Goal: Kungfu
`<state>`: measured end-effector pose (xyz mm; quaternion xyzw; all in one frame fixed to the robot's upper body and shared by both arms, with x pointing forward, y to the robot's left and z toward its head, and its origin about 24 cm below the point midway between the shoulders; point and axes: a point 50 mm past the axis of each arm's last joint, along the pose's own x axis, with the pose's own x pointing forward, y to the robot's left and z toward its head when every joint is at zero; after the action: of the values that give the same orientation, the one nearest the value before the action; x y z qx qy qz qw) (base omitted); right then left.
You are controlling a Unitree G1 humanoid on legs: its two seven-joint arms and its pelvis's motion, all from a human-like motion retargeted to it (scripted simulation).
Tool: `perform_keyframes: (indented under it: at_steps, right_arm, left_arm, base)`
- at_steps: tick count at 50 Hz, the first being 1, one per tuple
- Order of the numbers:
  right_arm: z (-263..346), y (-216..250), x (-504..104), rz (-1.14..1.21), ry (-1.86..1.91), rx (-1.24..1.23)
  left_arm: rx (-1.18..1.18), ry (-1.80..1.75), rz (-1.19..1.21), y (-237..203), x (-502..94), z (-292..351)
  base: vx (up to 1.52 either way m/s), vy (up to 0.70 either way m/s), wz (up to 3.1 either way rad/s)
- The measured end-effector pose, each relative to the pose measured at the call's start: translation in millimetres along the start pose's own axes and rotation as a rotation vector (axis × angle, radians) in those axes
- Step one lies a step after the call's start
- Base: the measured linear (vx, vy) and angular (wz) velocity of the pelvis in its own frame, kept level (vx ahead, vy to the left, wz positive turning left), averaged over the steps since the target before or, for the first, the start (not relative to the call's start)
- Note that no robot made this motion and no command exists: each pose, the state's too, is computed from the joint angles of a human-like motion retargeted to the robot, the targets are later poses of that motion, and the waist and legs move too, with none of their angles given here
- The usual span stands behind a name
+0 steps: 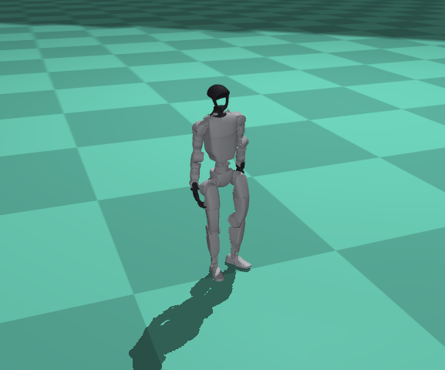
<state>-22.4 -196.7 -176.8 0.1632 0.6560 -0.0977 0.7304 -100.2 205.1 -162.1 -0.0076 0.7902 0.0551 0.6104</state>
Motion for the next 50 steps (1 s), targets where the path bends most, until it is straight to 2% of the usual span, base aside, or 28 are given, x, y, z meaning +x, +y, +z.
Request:
perform_keyframes:
  at_steps: [6, 13, 19, 24, 35, 45, 50]
  right_arm:
    - [-12.3, 13.0, 1.4, 0.044, 0.003, 0.036]
    - [22.5, 15.7, 4.4, -0.065, -0.17, -0.041]
    - [29.9, 15.0, 4.5, -0.011, -0.149, -0.136]
    - [32.4, 11.9, 4.5, -0.06, -0.134, -0.232]
    - [29.1, 7.8, 2.6, -0.235, -0.19, -0.273]
    - [-3.9, 10.1, -0.1, -0.169, -0.152, 0.029]
    - [-34.5, 13.6, -2.4, -0.099, 0.002, 0.064]
  left_arm:
    - [0.033, -0.174, -0.026, -5.3, -3.3, 56.6]
    - [0.157, -0.404, -0.063, 0.1, -20.3, 127.1]
    - [0.388, -0.407, -0.001, 22.1, -35.4, 158.0]
    - [0.448, -0.442, 0.023, 28.8, -42.3, 170.9]
    - [0.298, -0.329, -0.063, 27.6, -24.6, 124.9]
    - [0.24, -0.109, -0.048, 30.5, -8.6, 54.4]
    - [0.205, -0.063, -0.046, 34.0, -8.1, 41.7]
  base:
    - [-0.06, 0.16, 0.27]
    - [-0.08, 0.12, 0.02]
    - [-0.02, 0.03, 0.01]
    - [0.0, 0.0, 0.0]
    - [0.06, -0.12, -0.28]
    - [0.13, -0.32, -0.04]
    - [0.19, -0.43, 0.19]
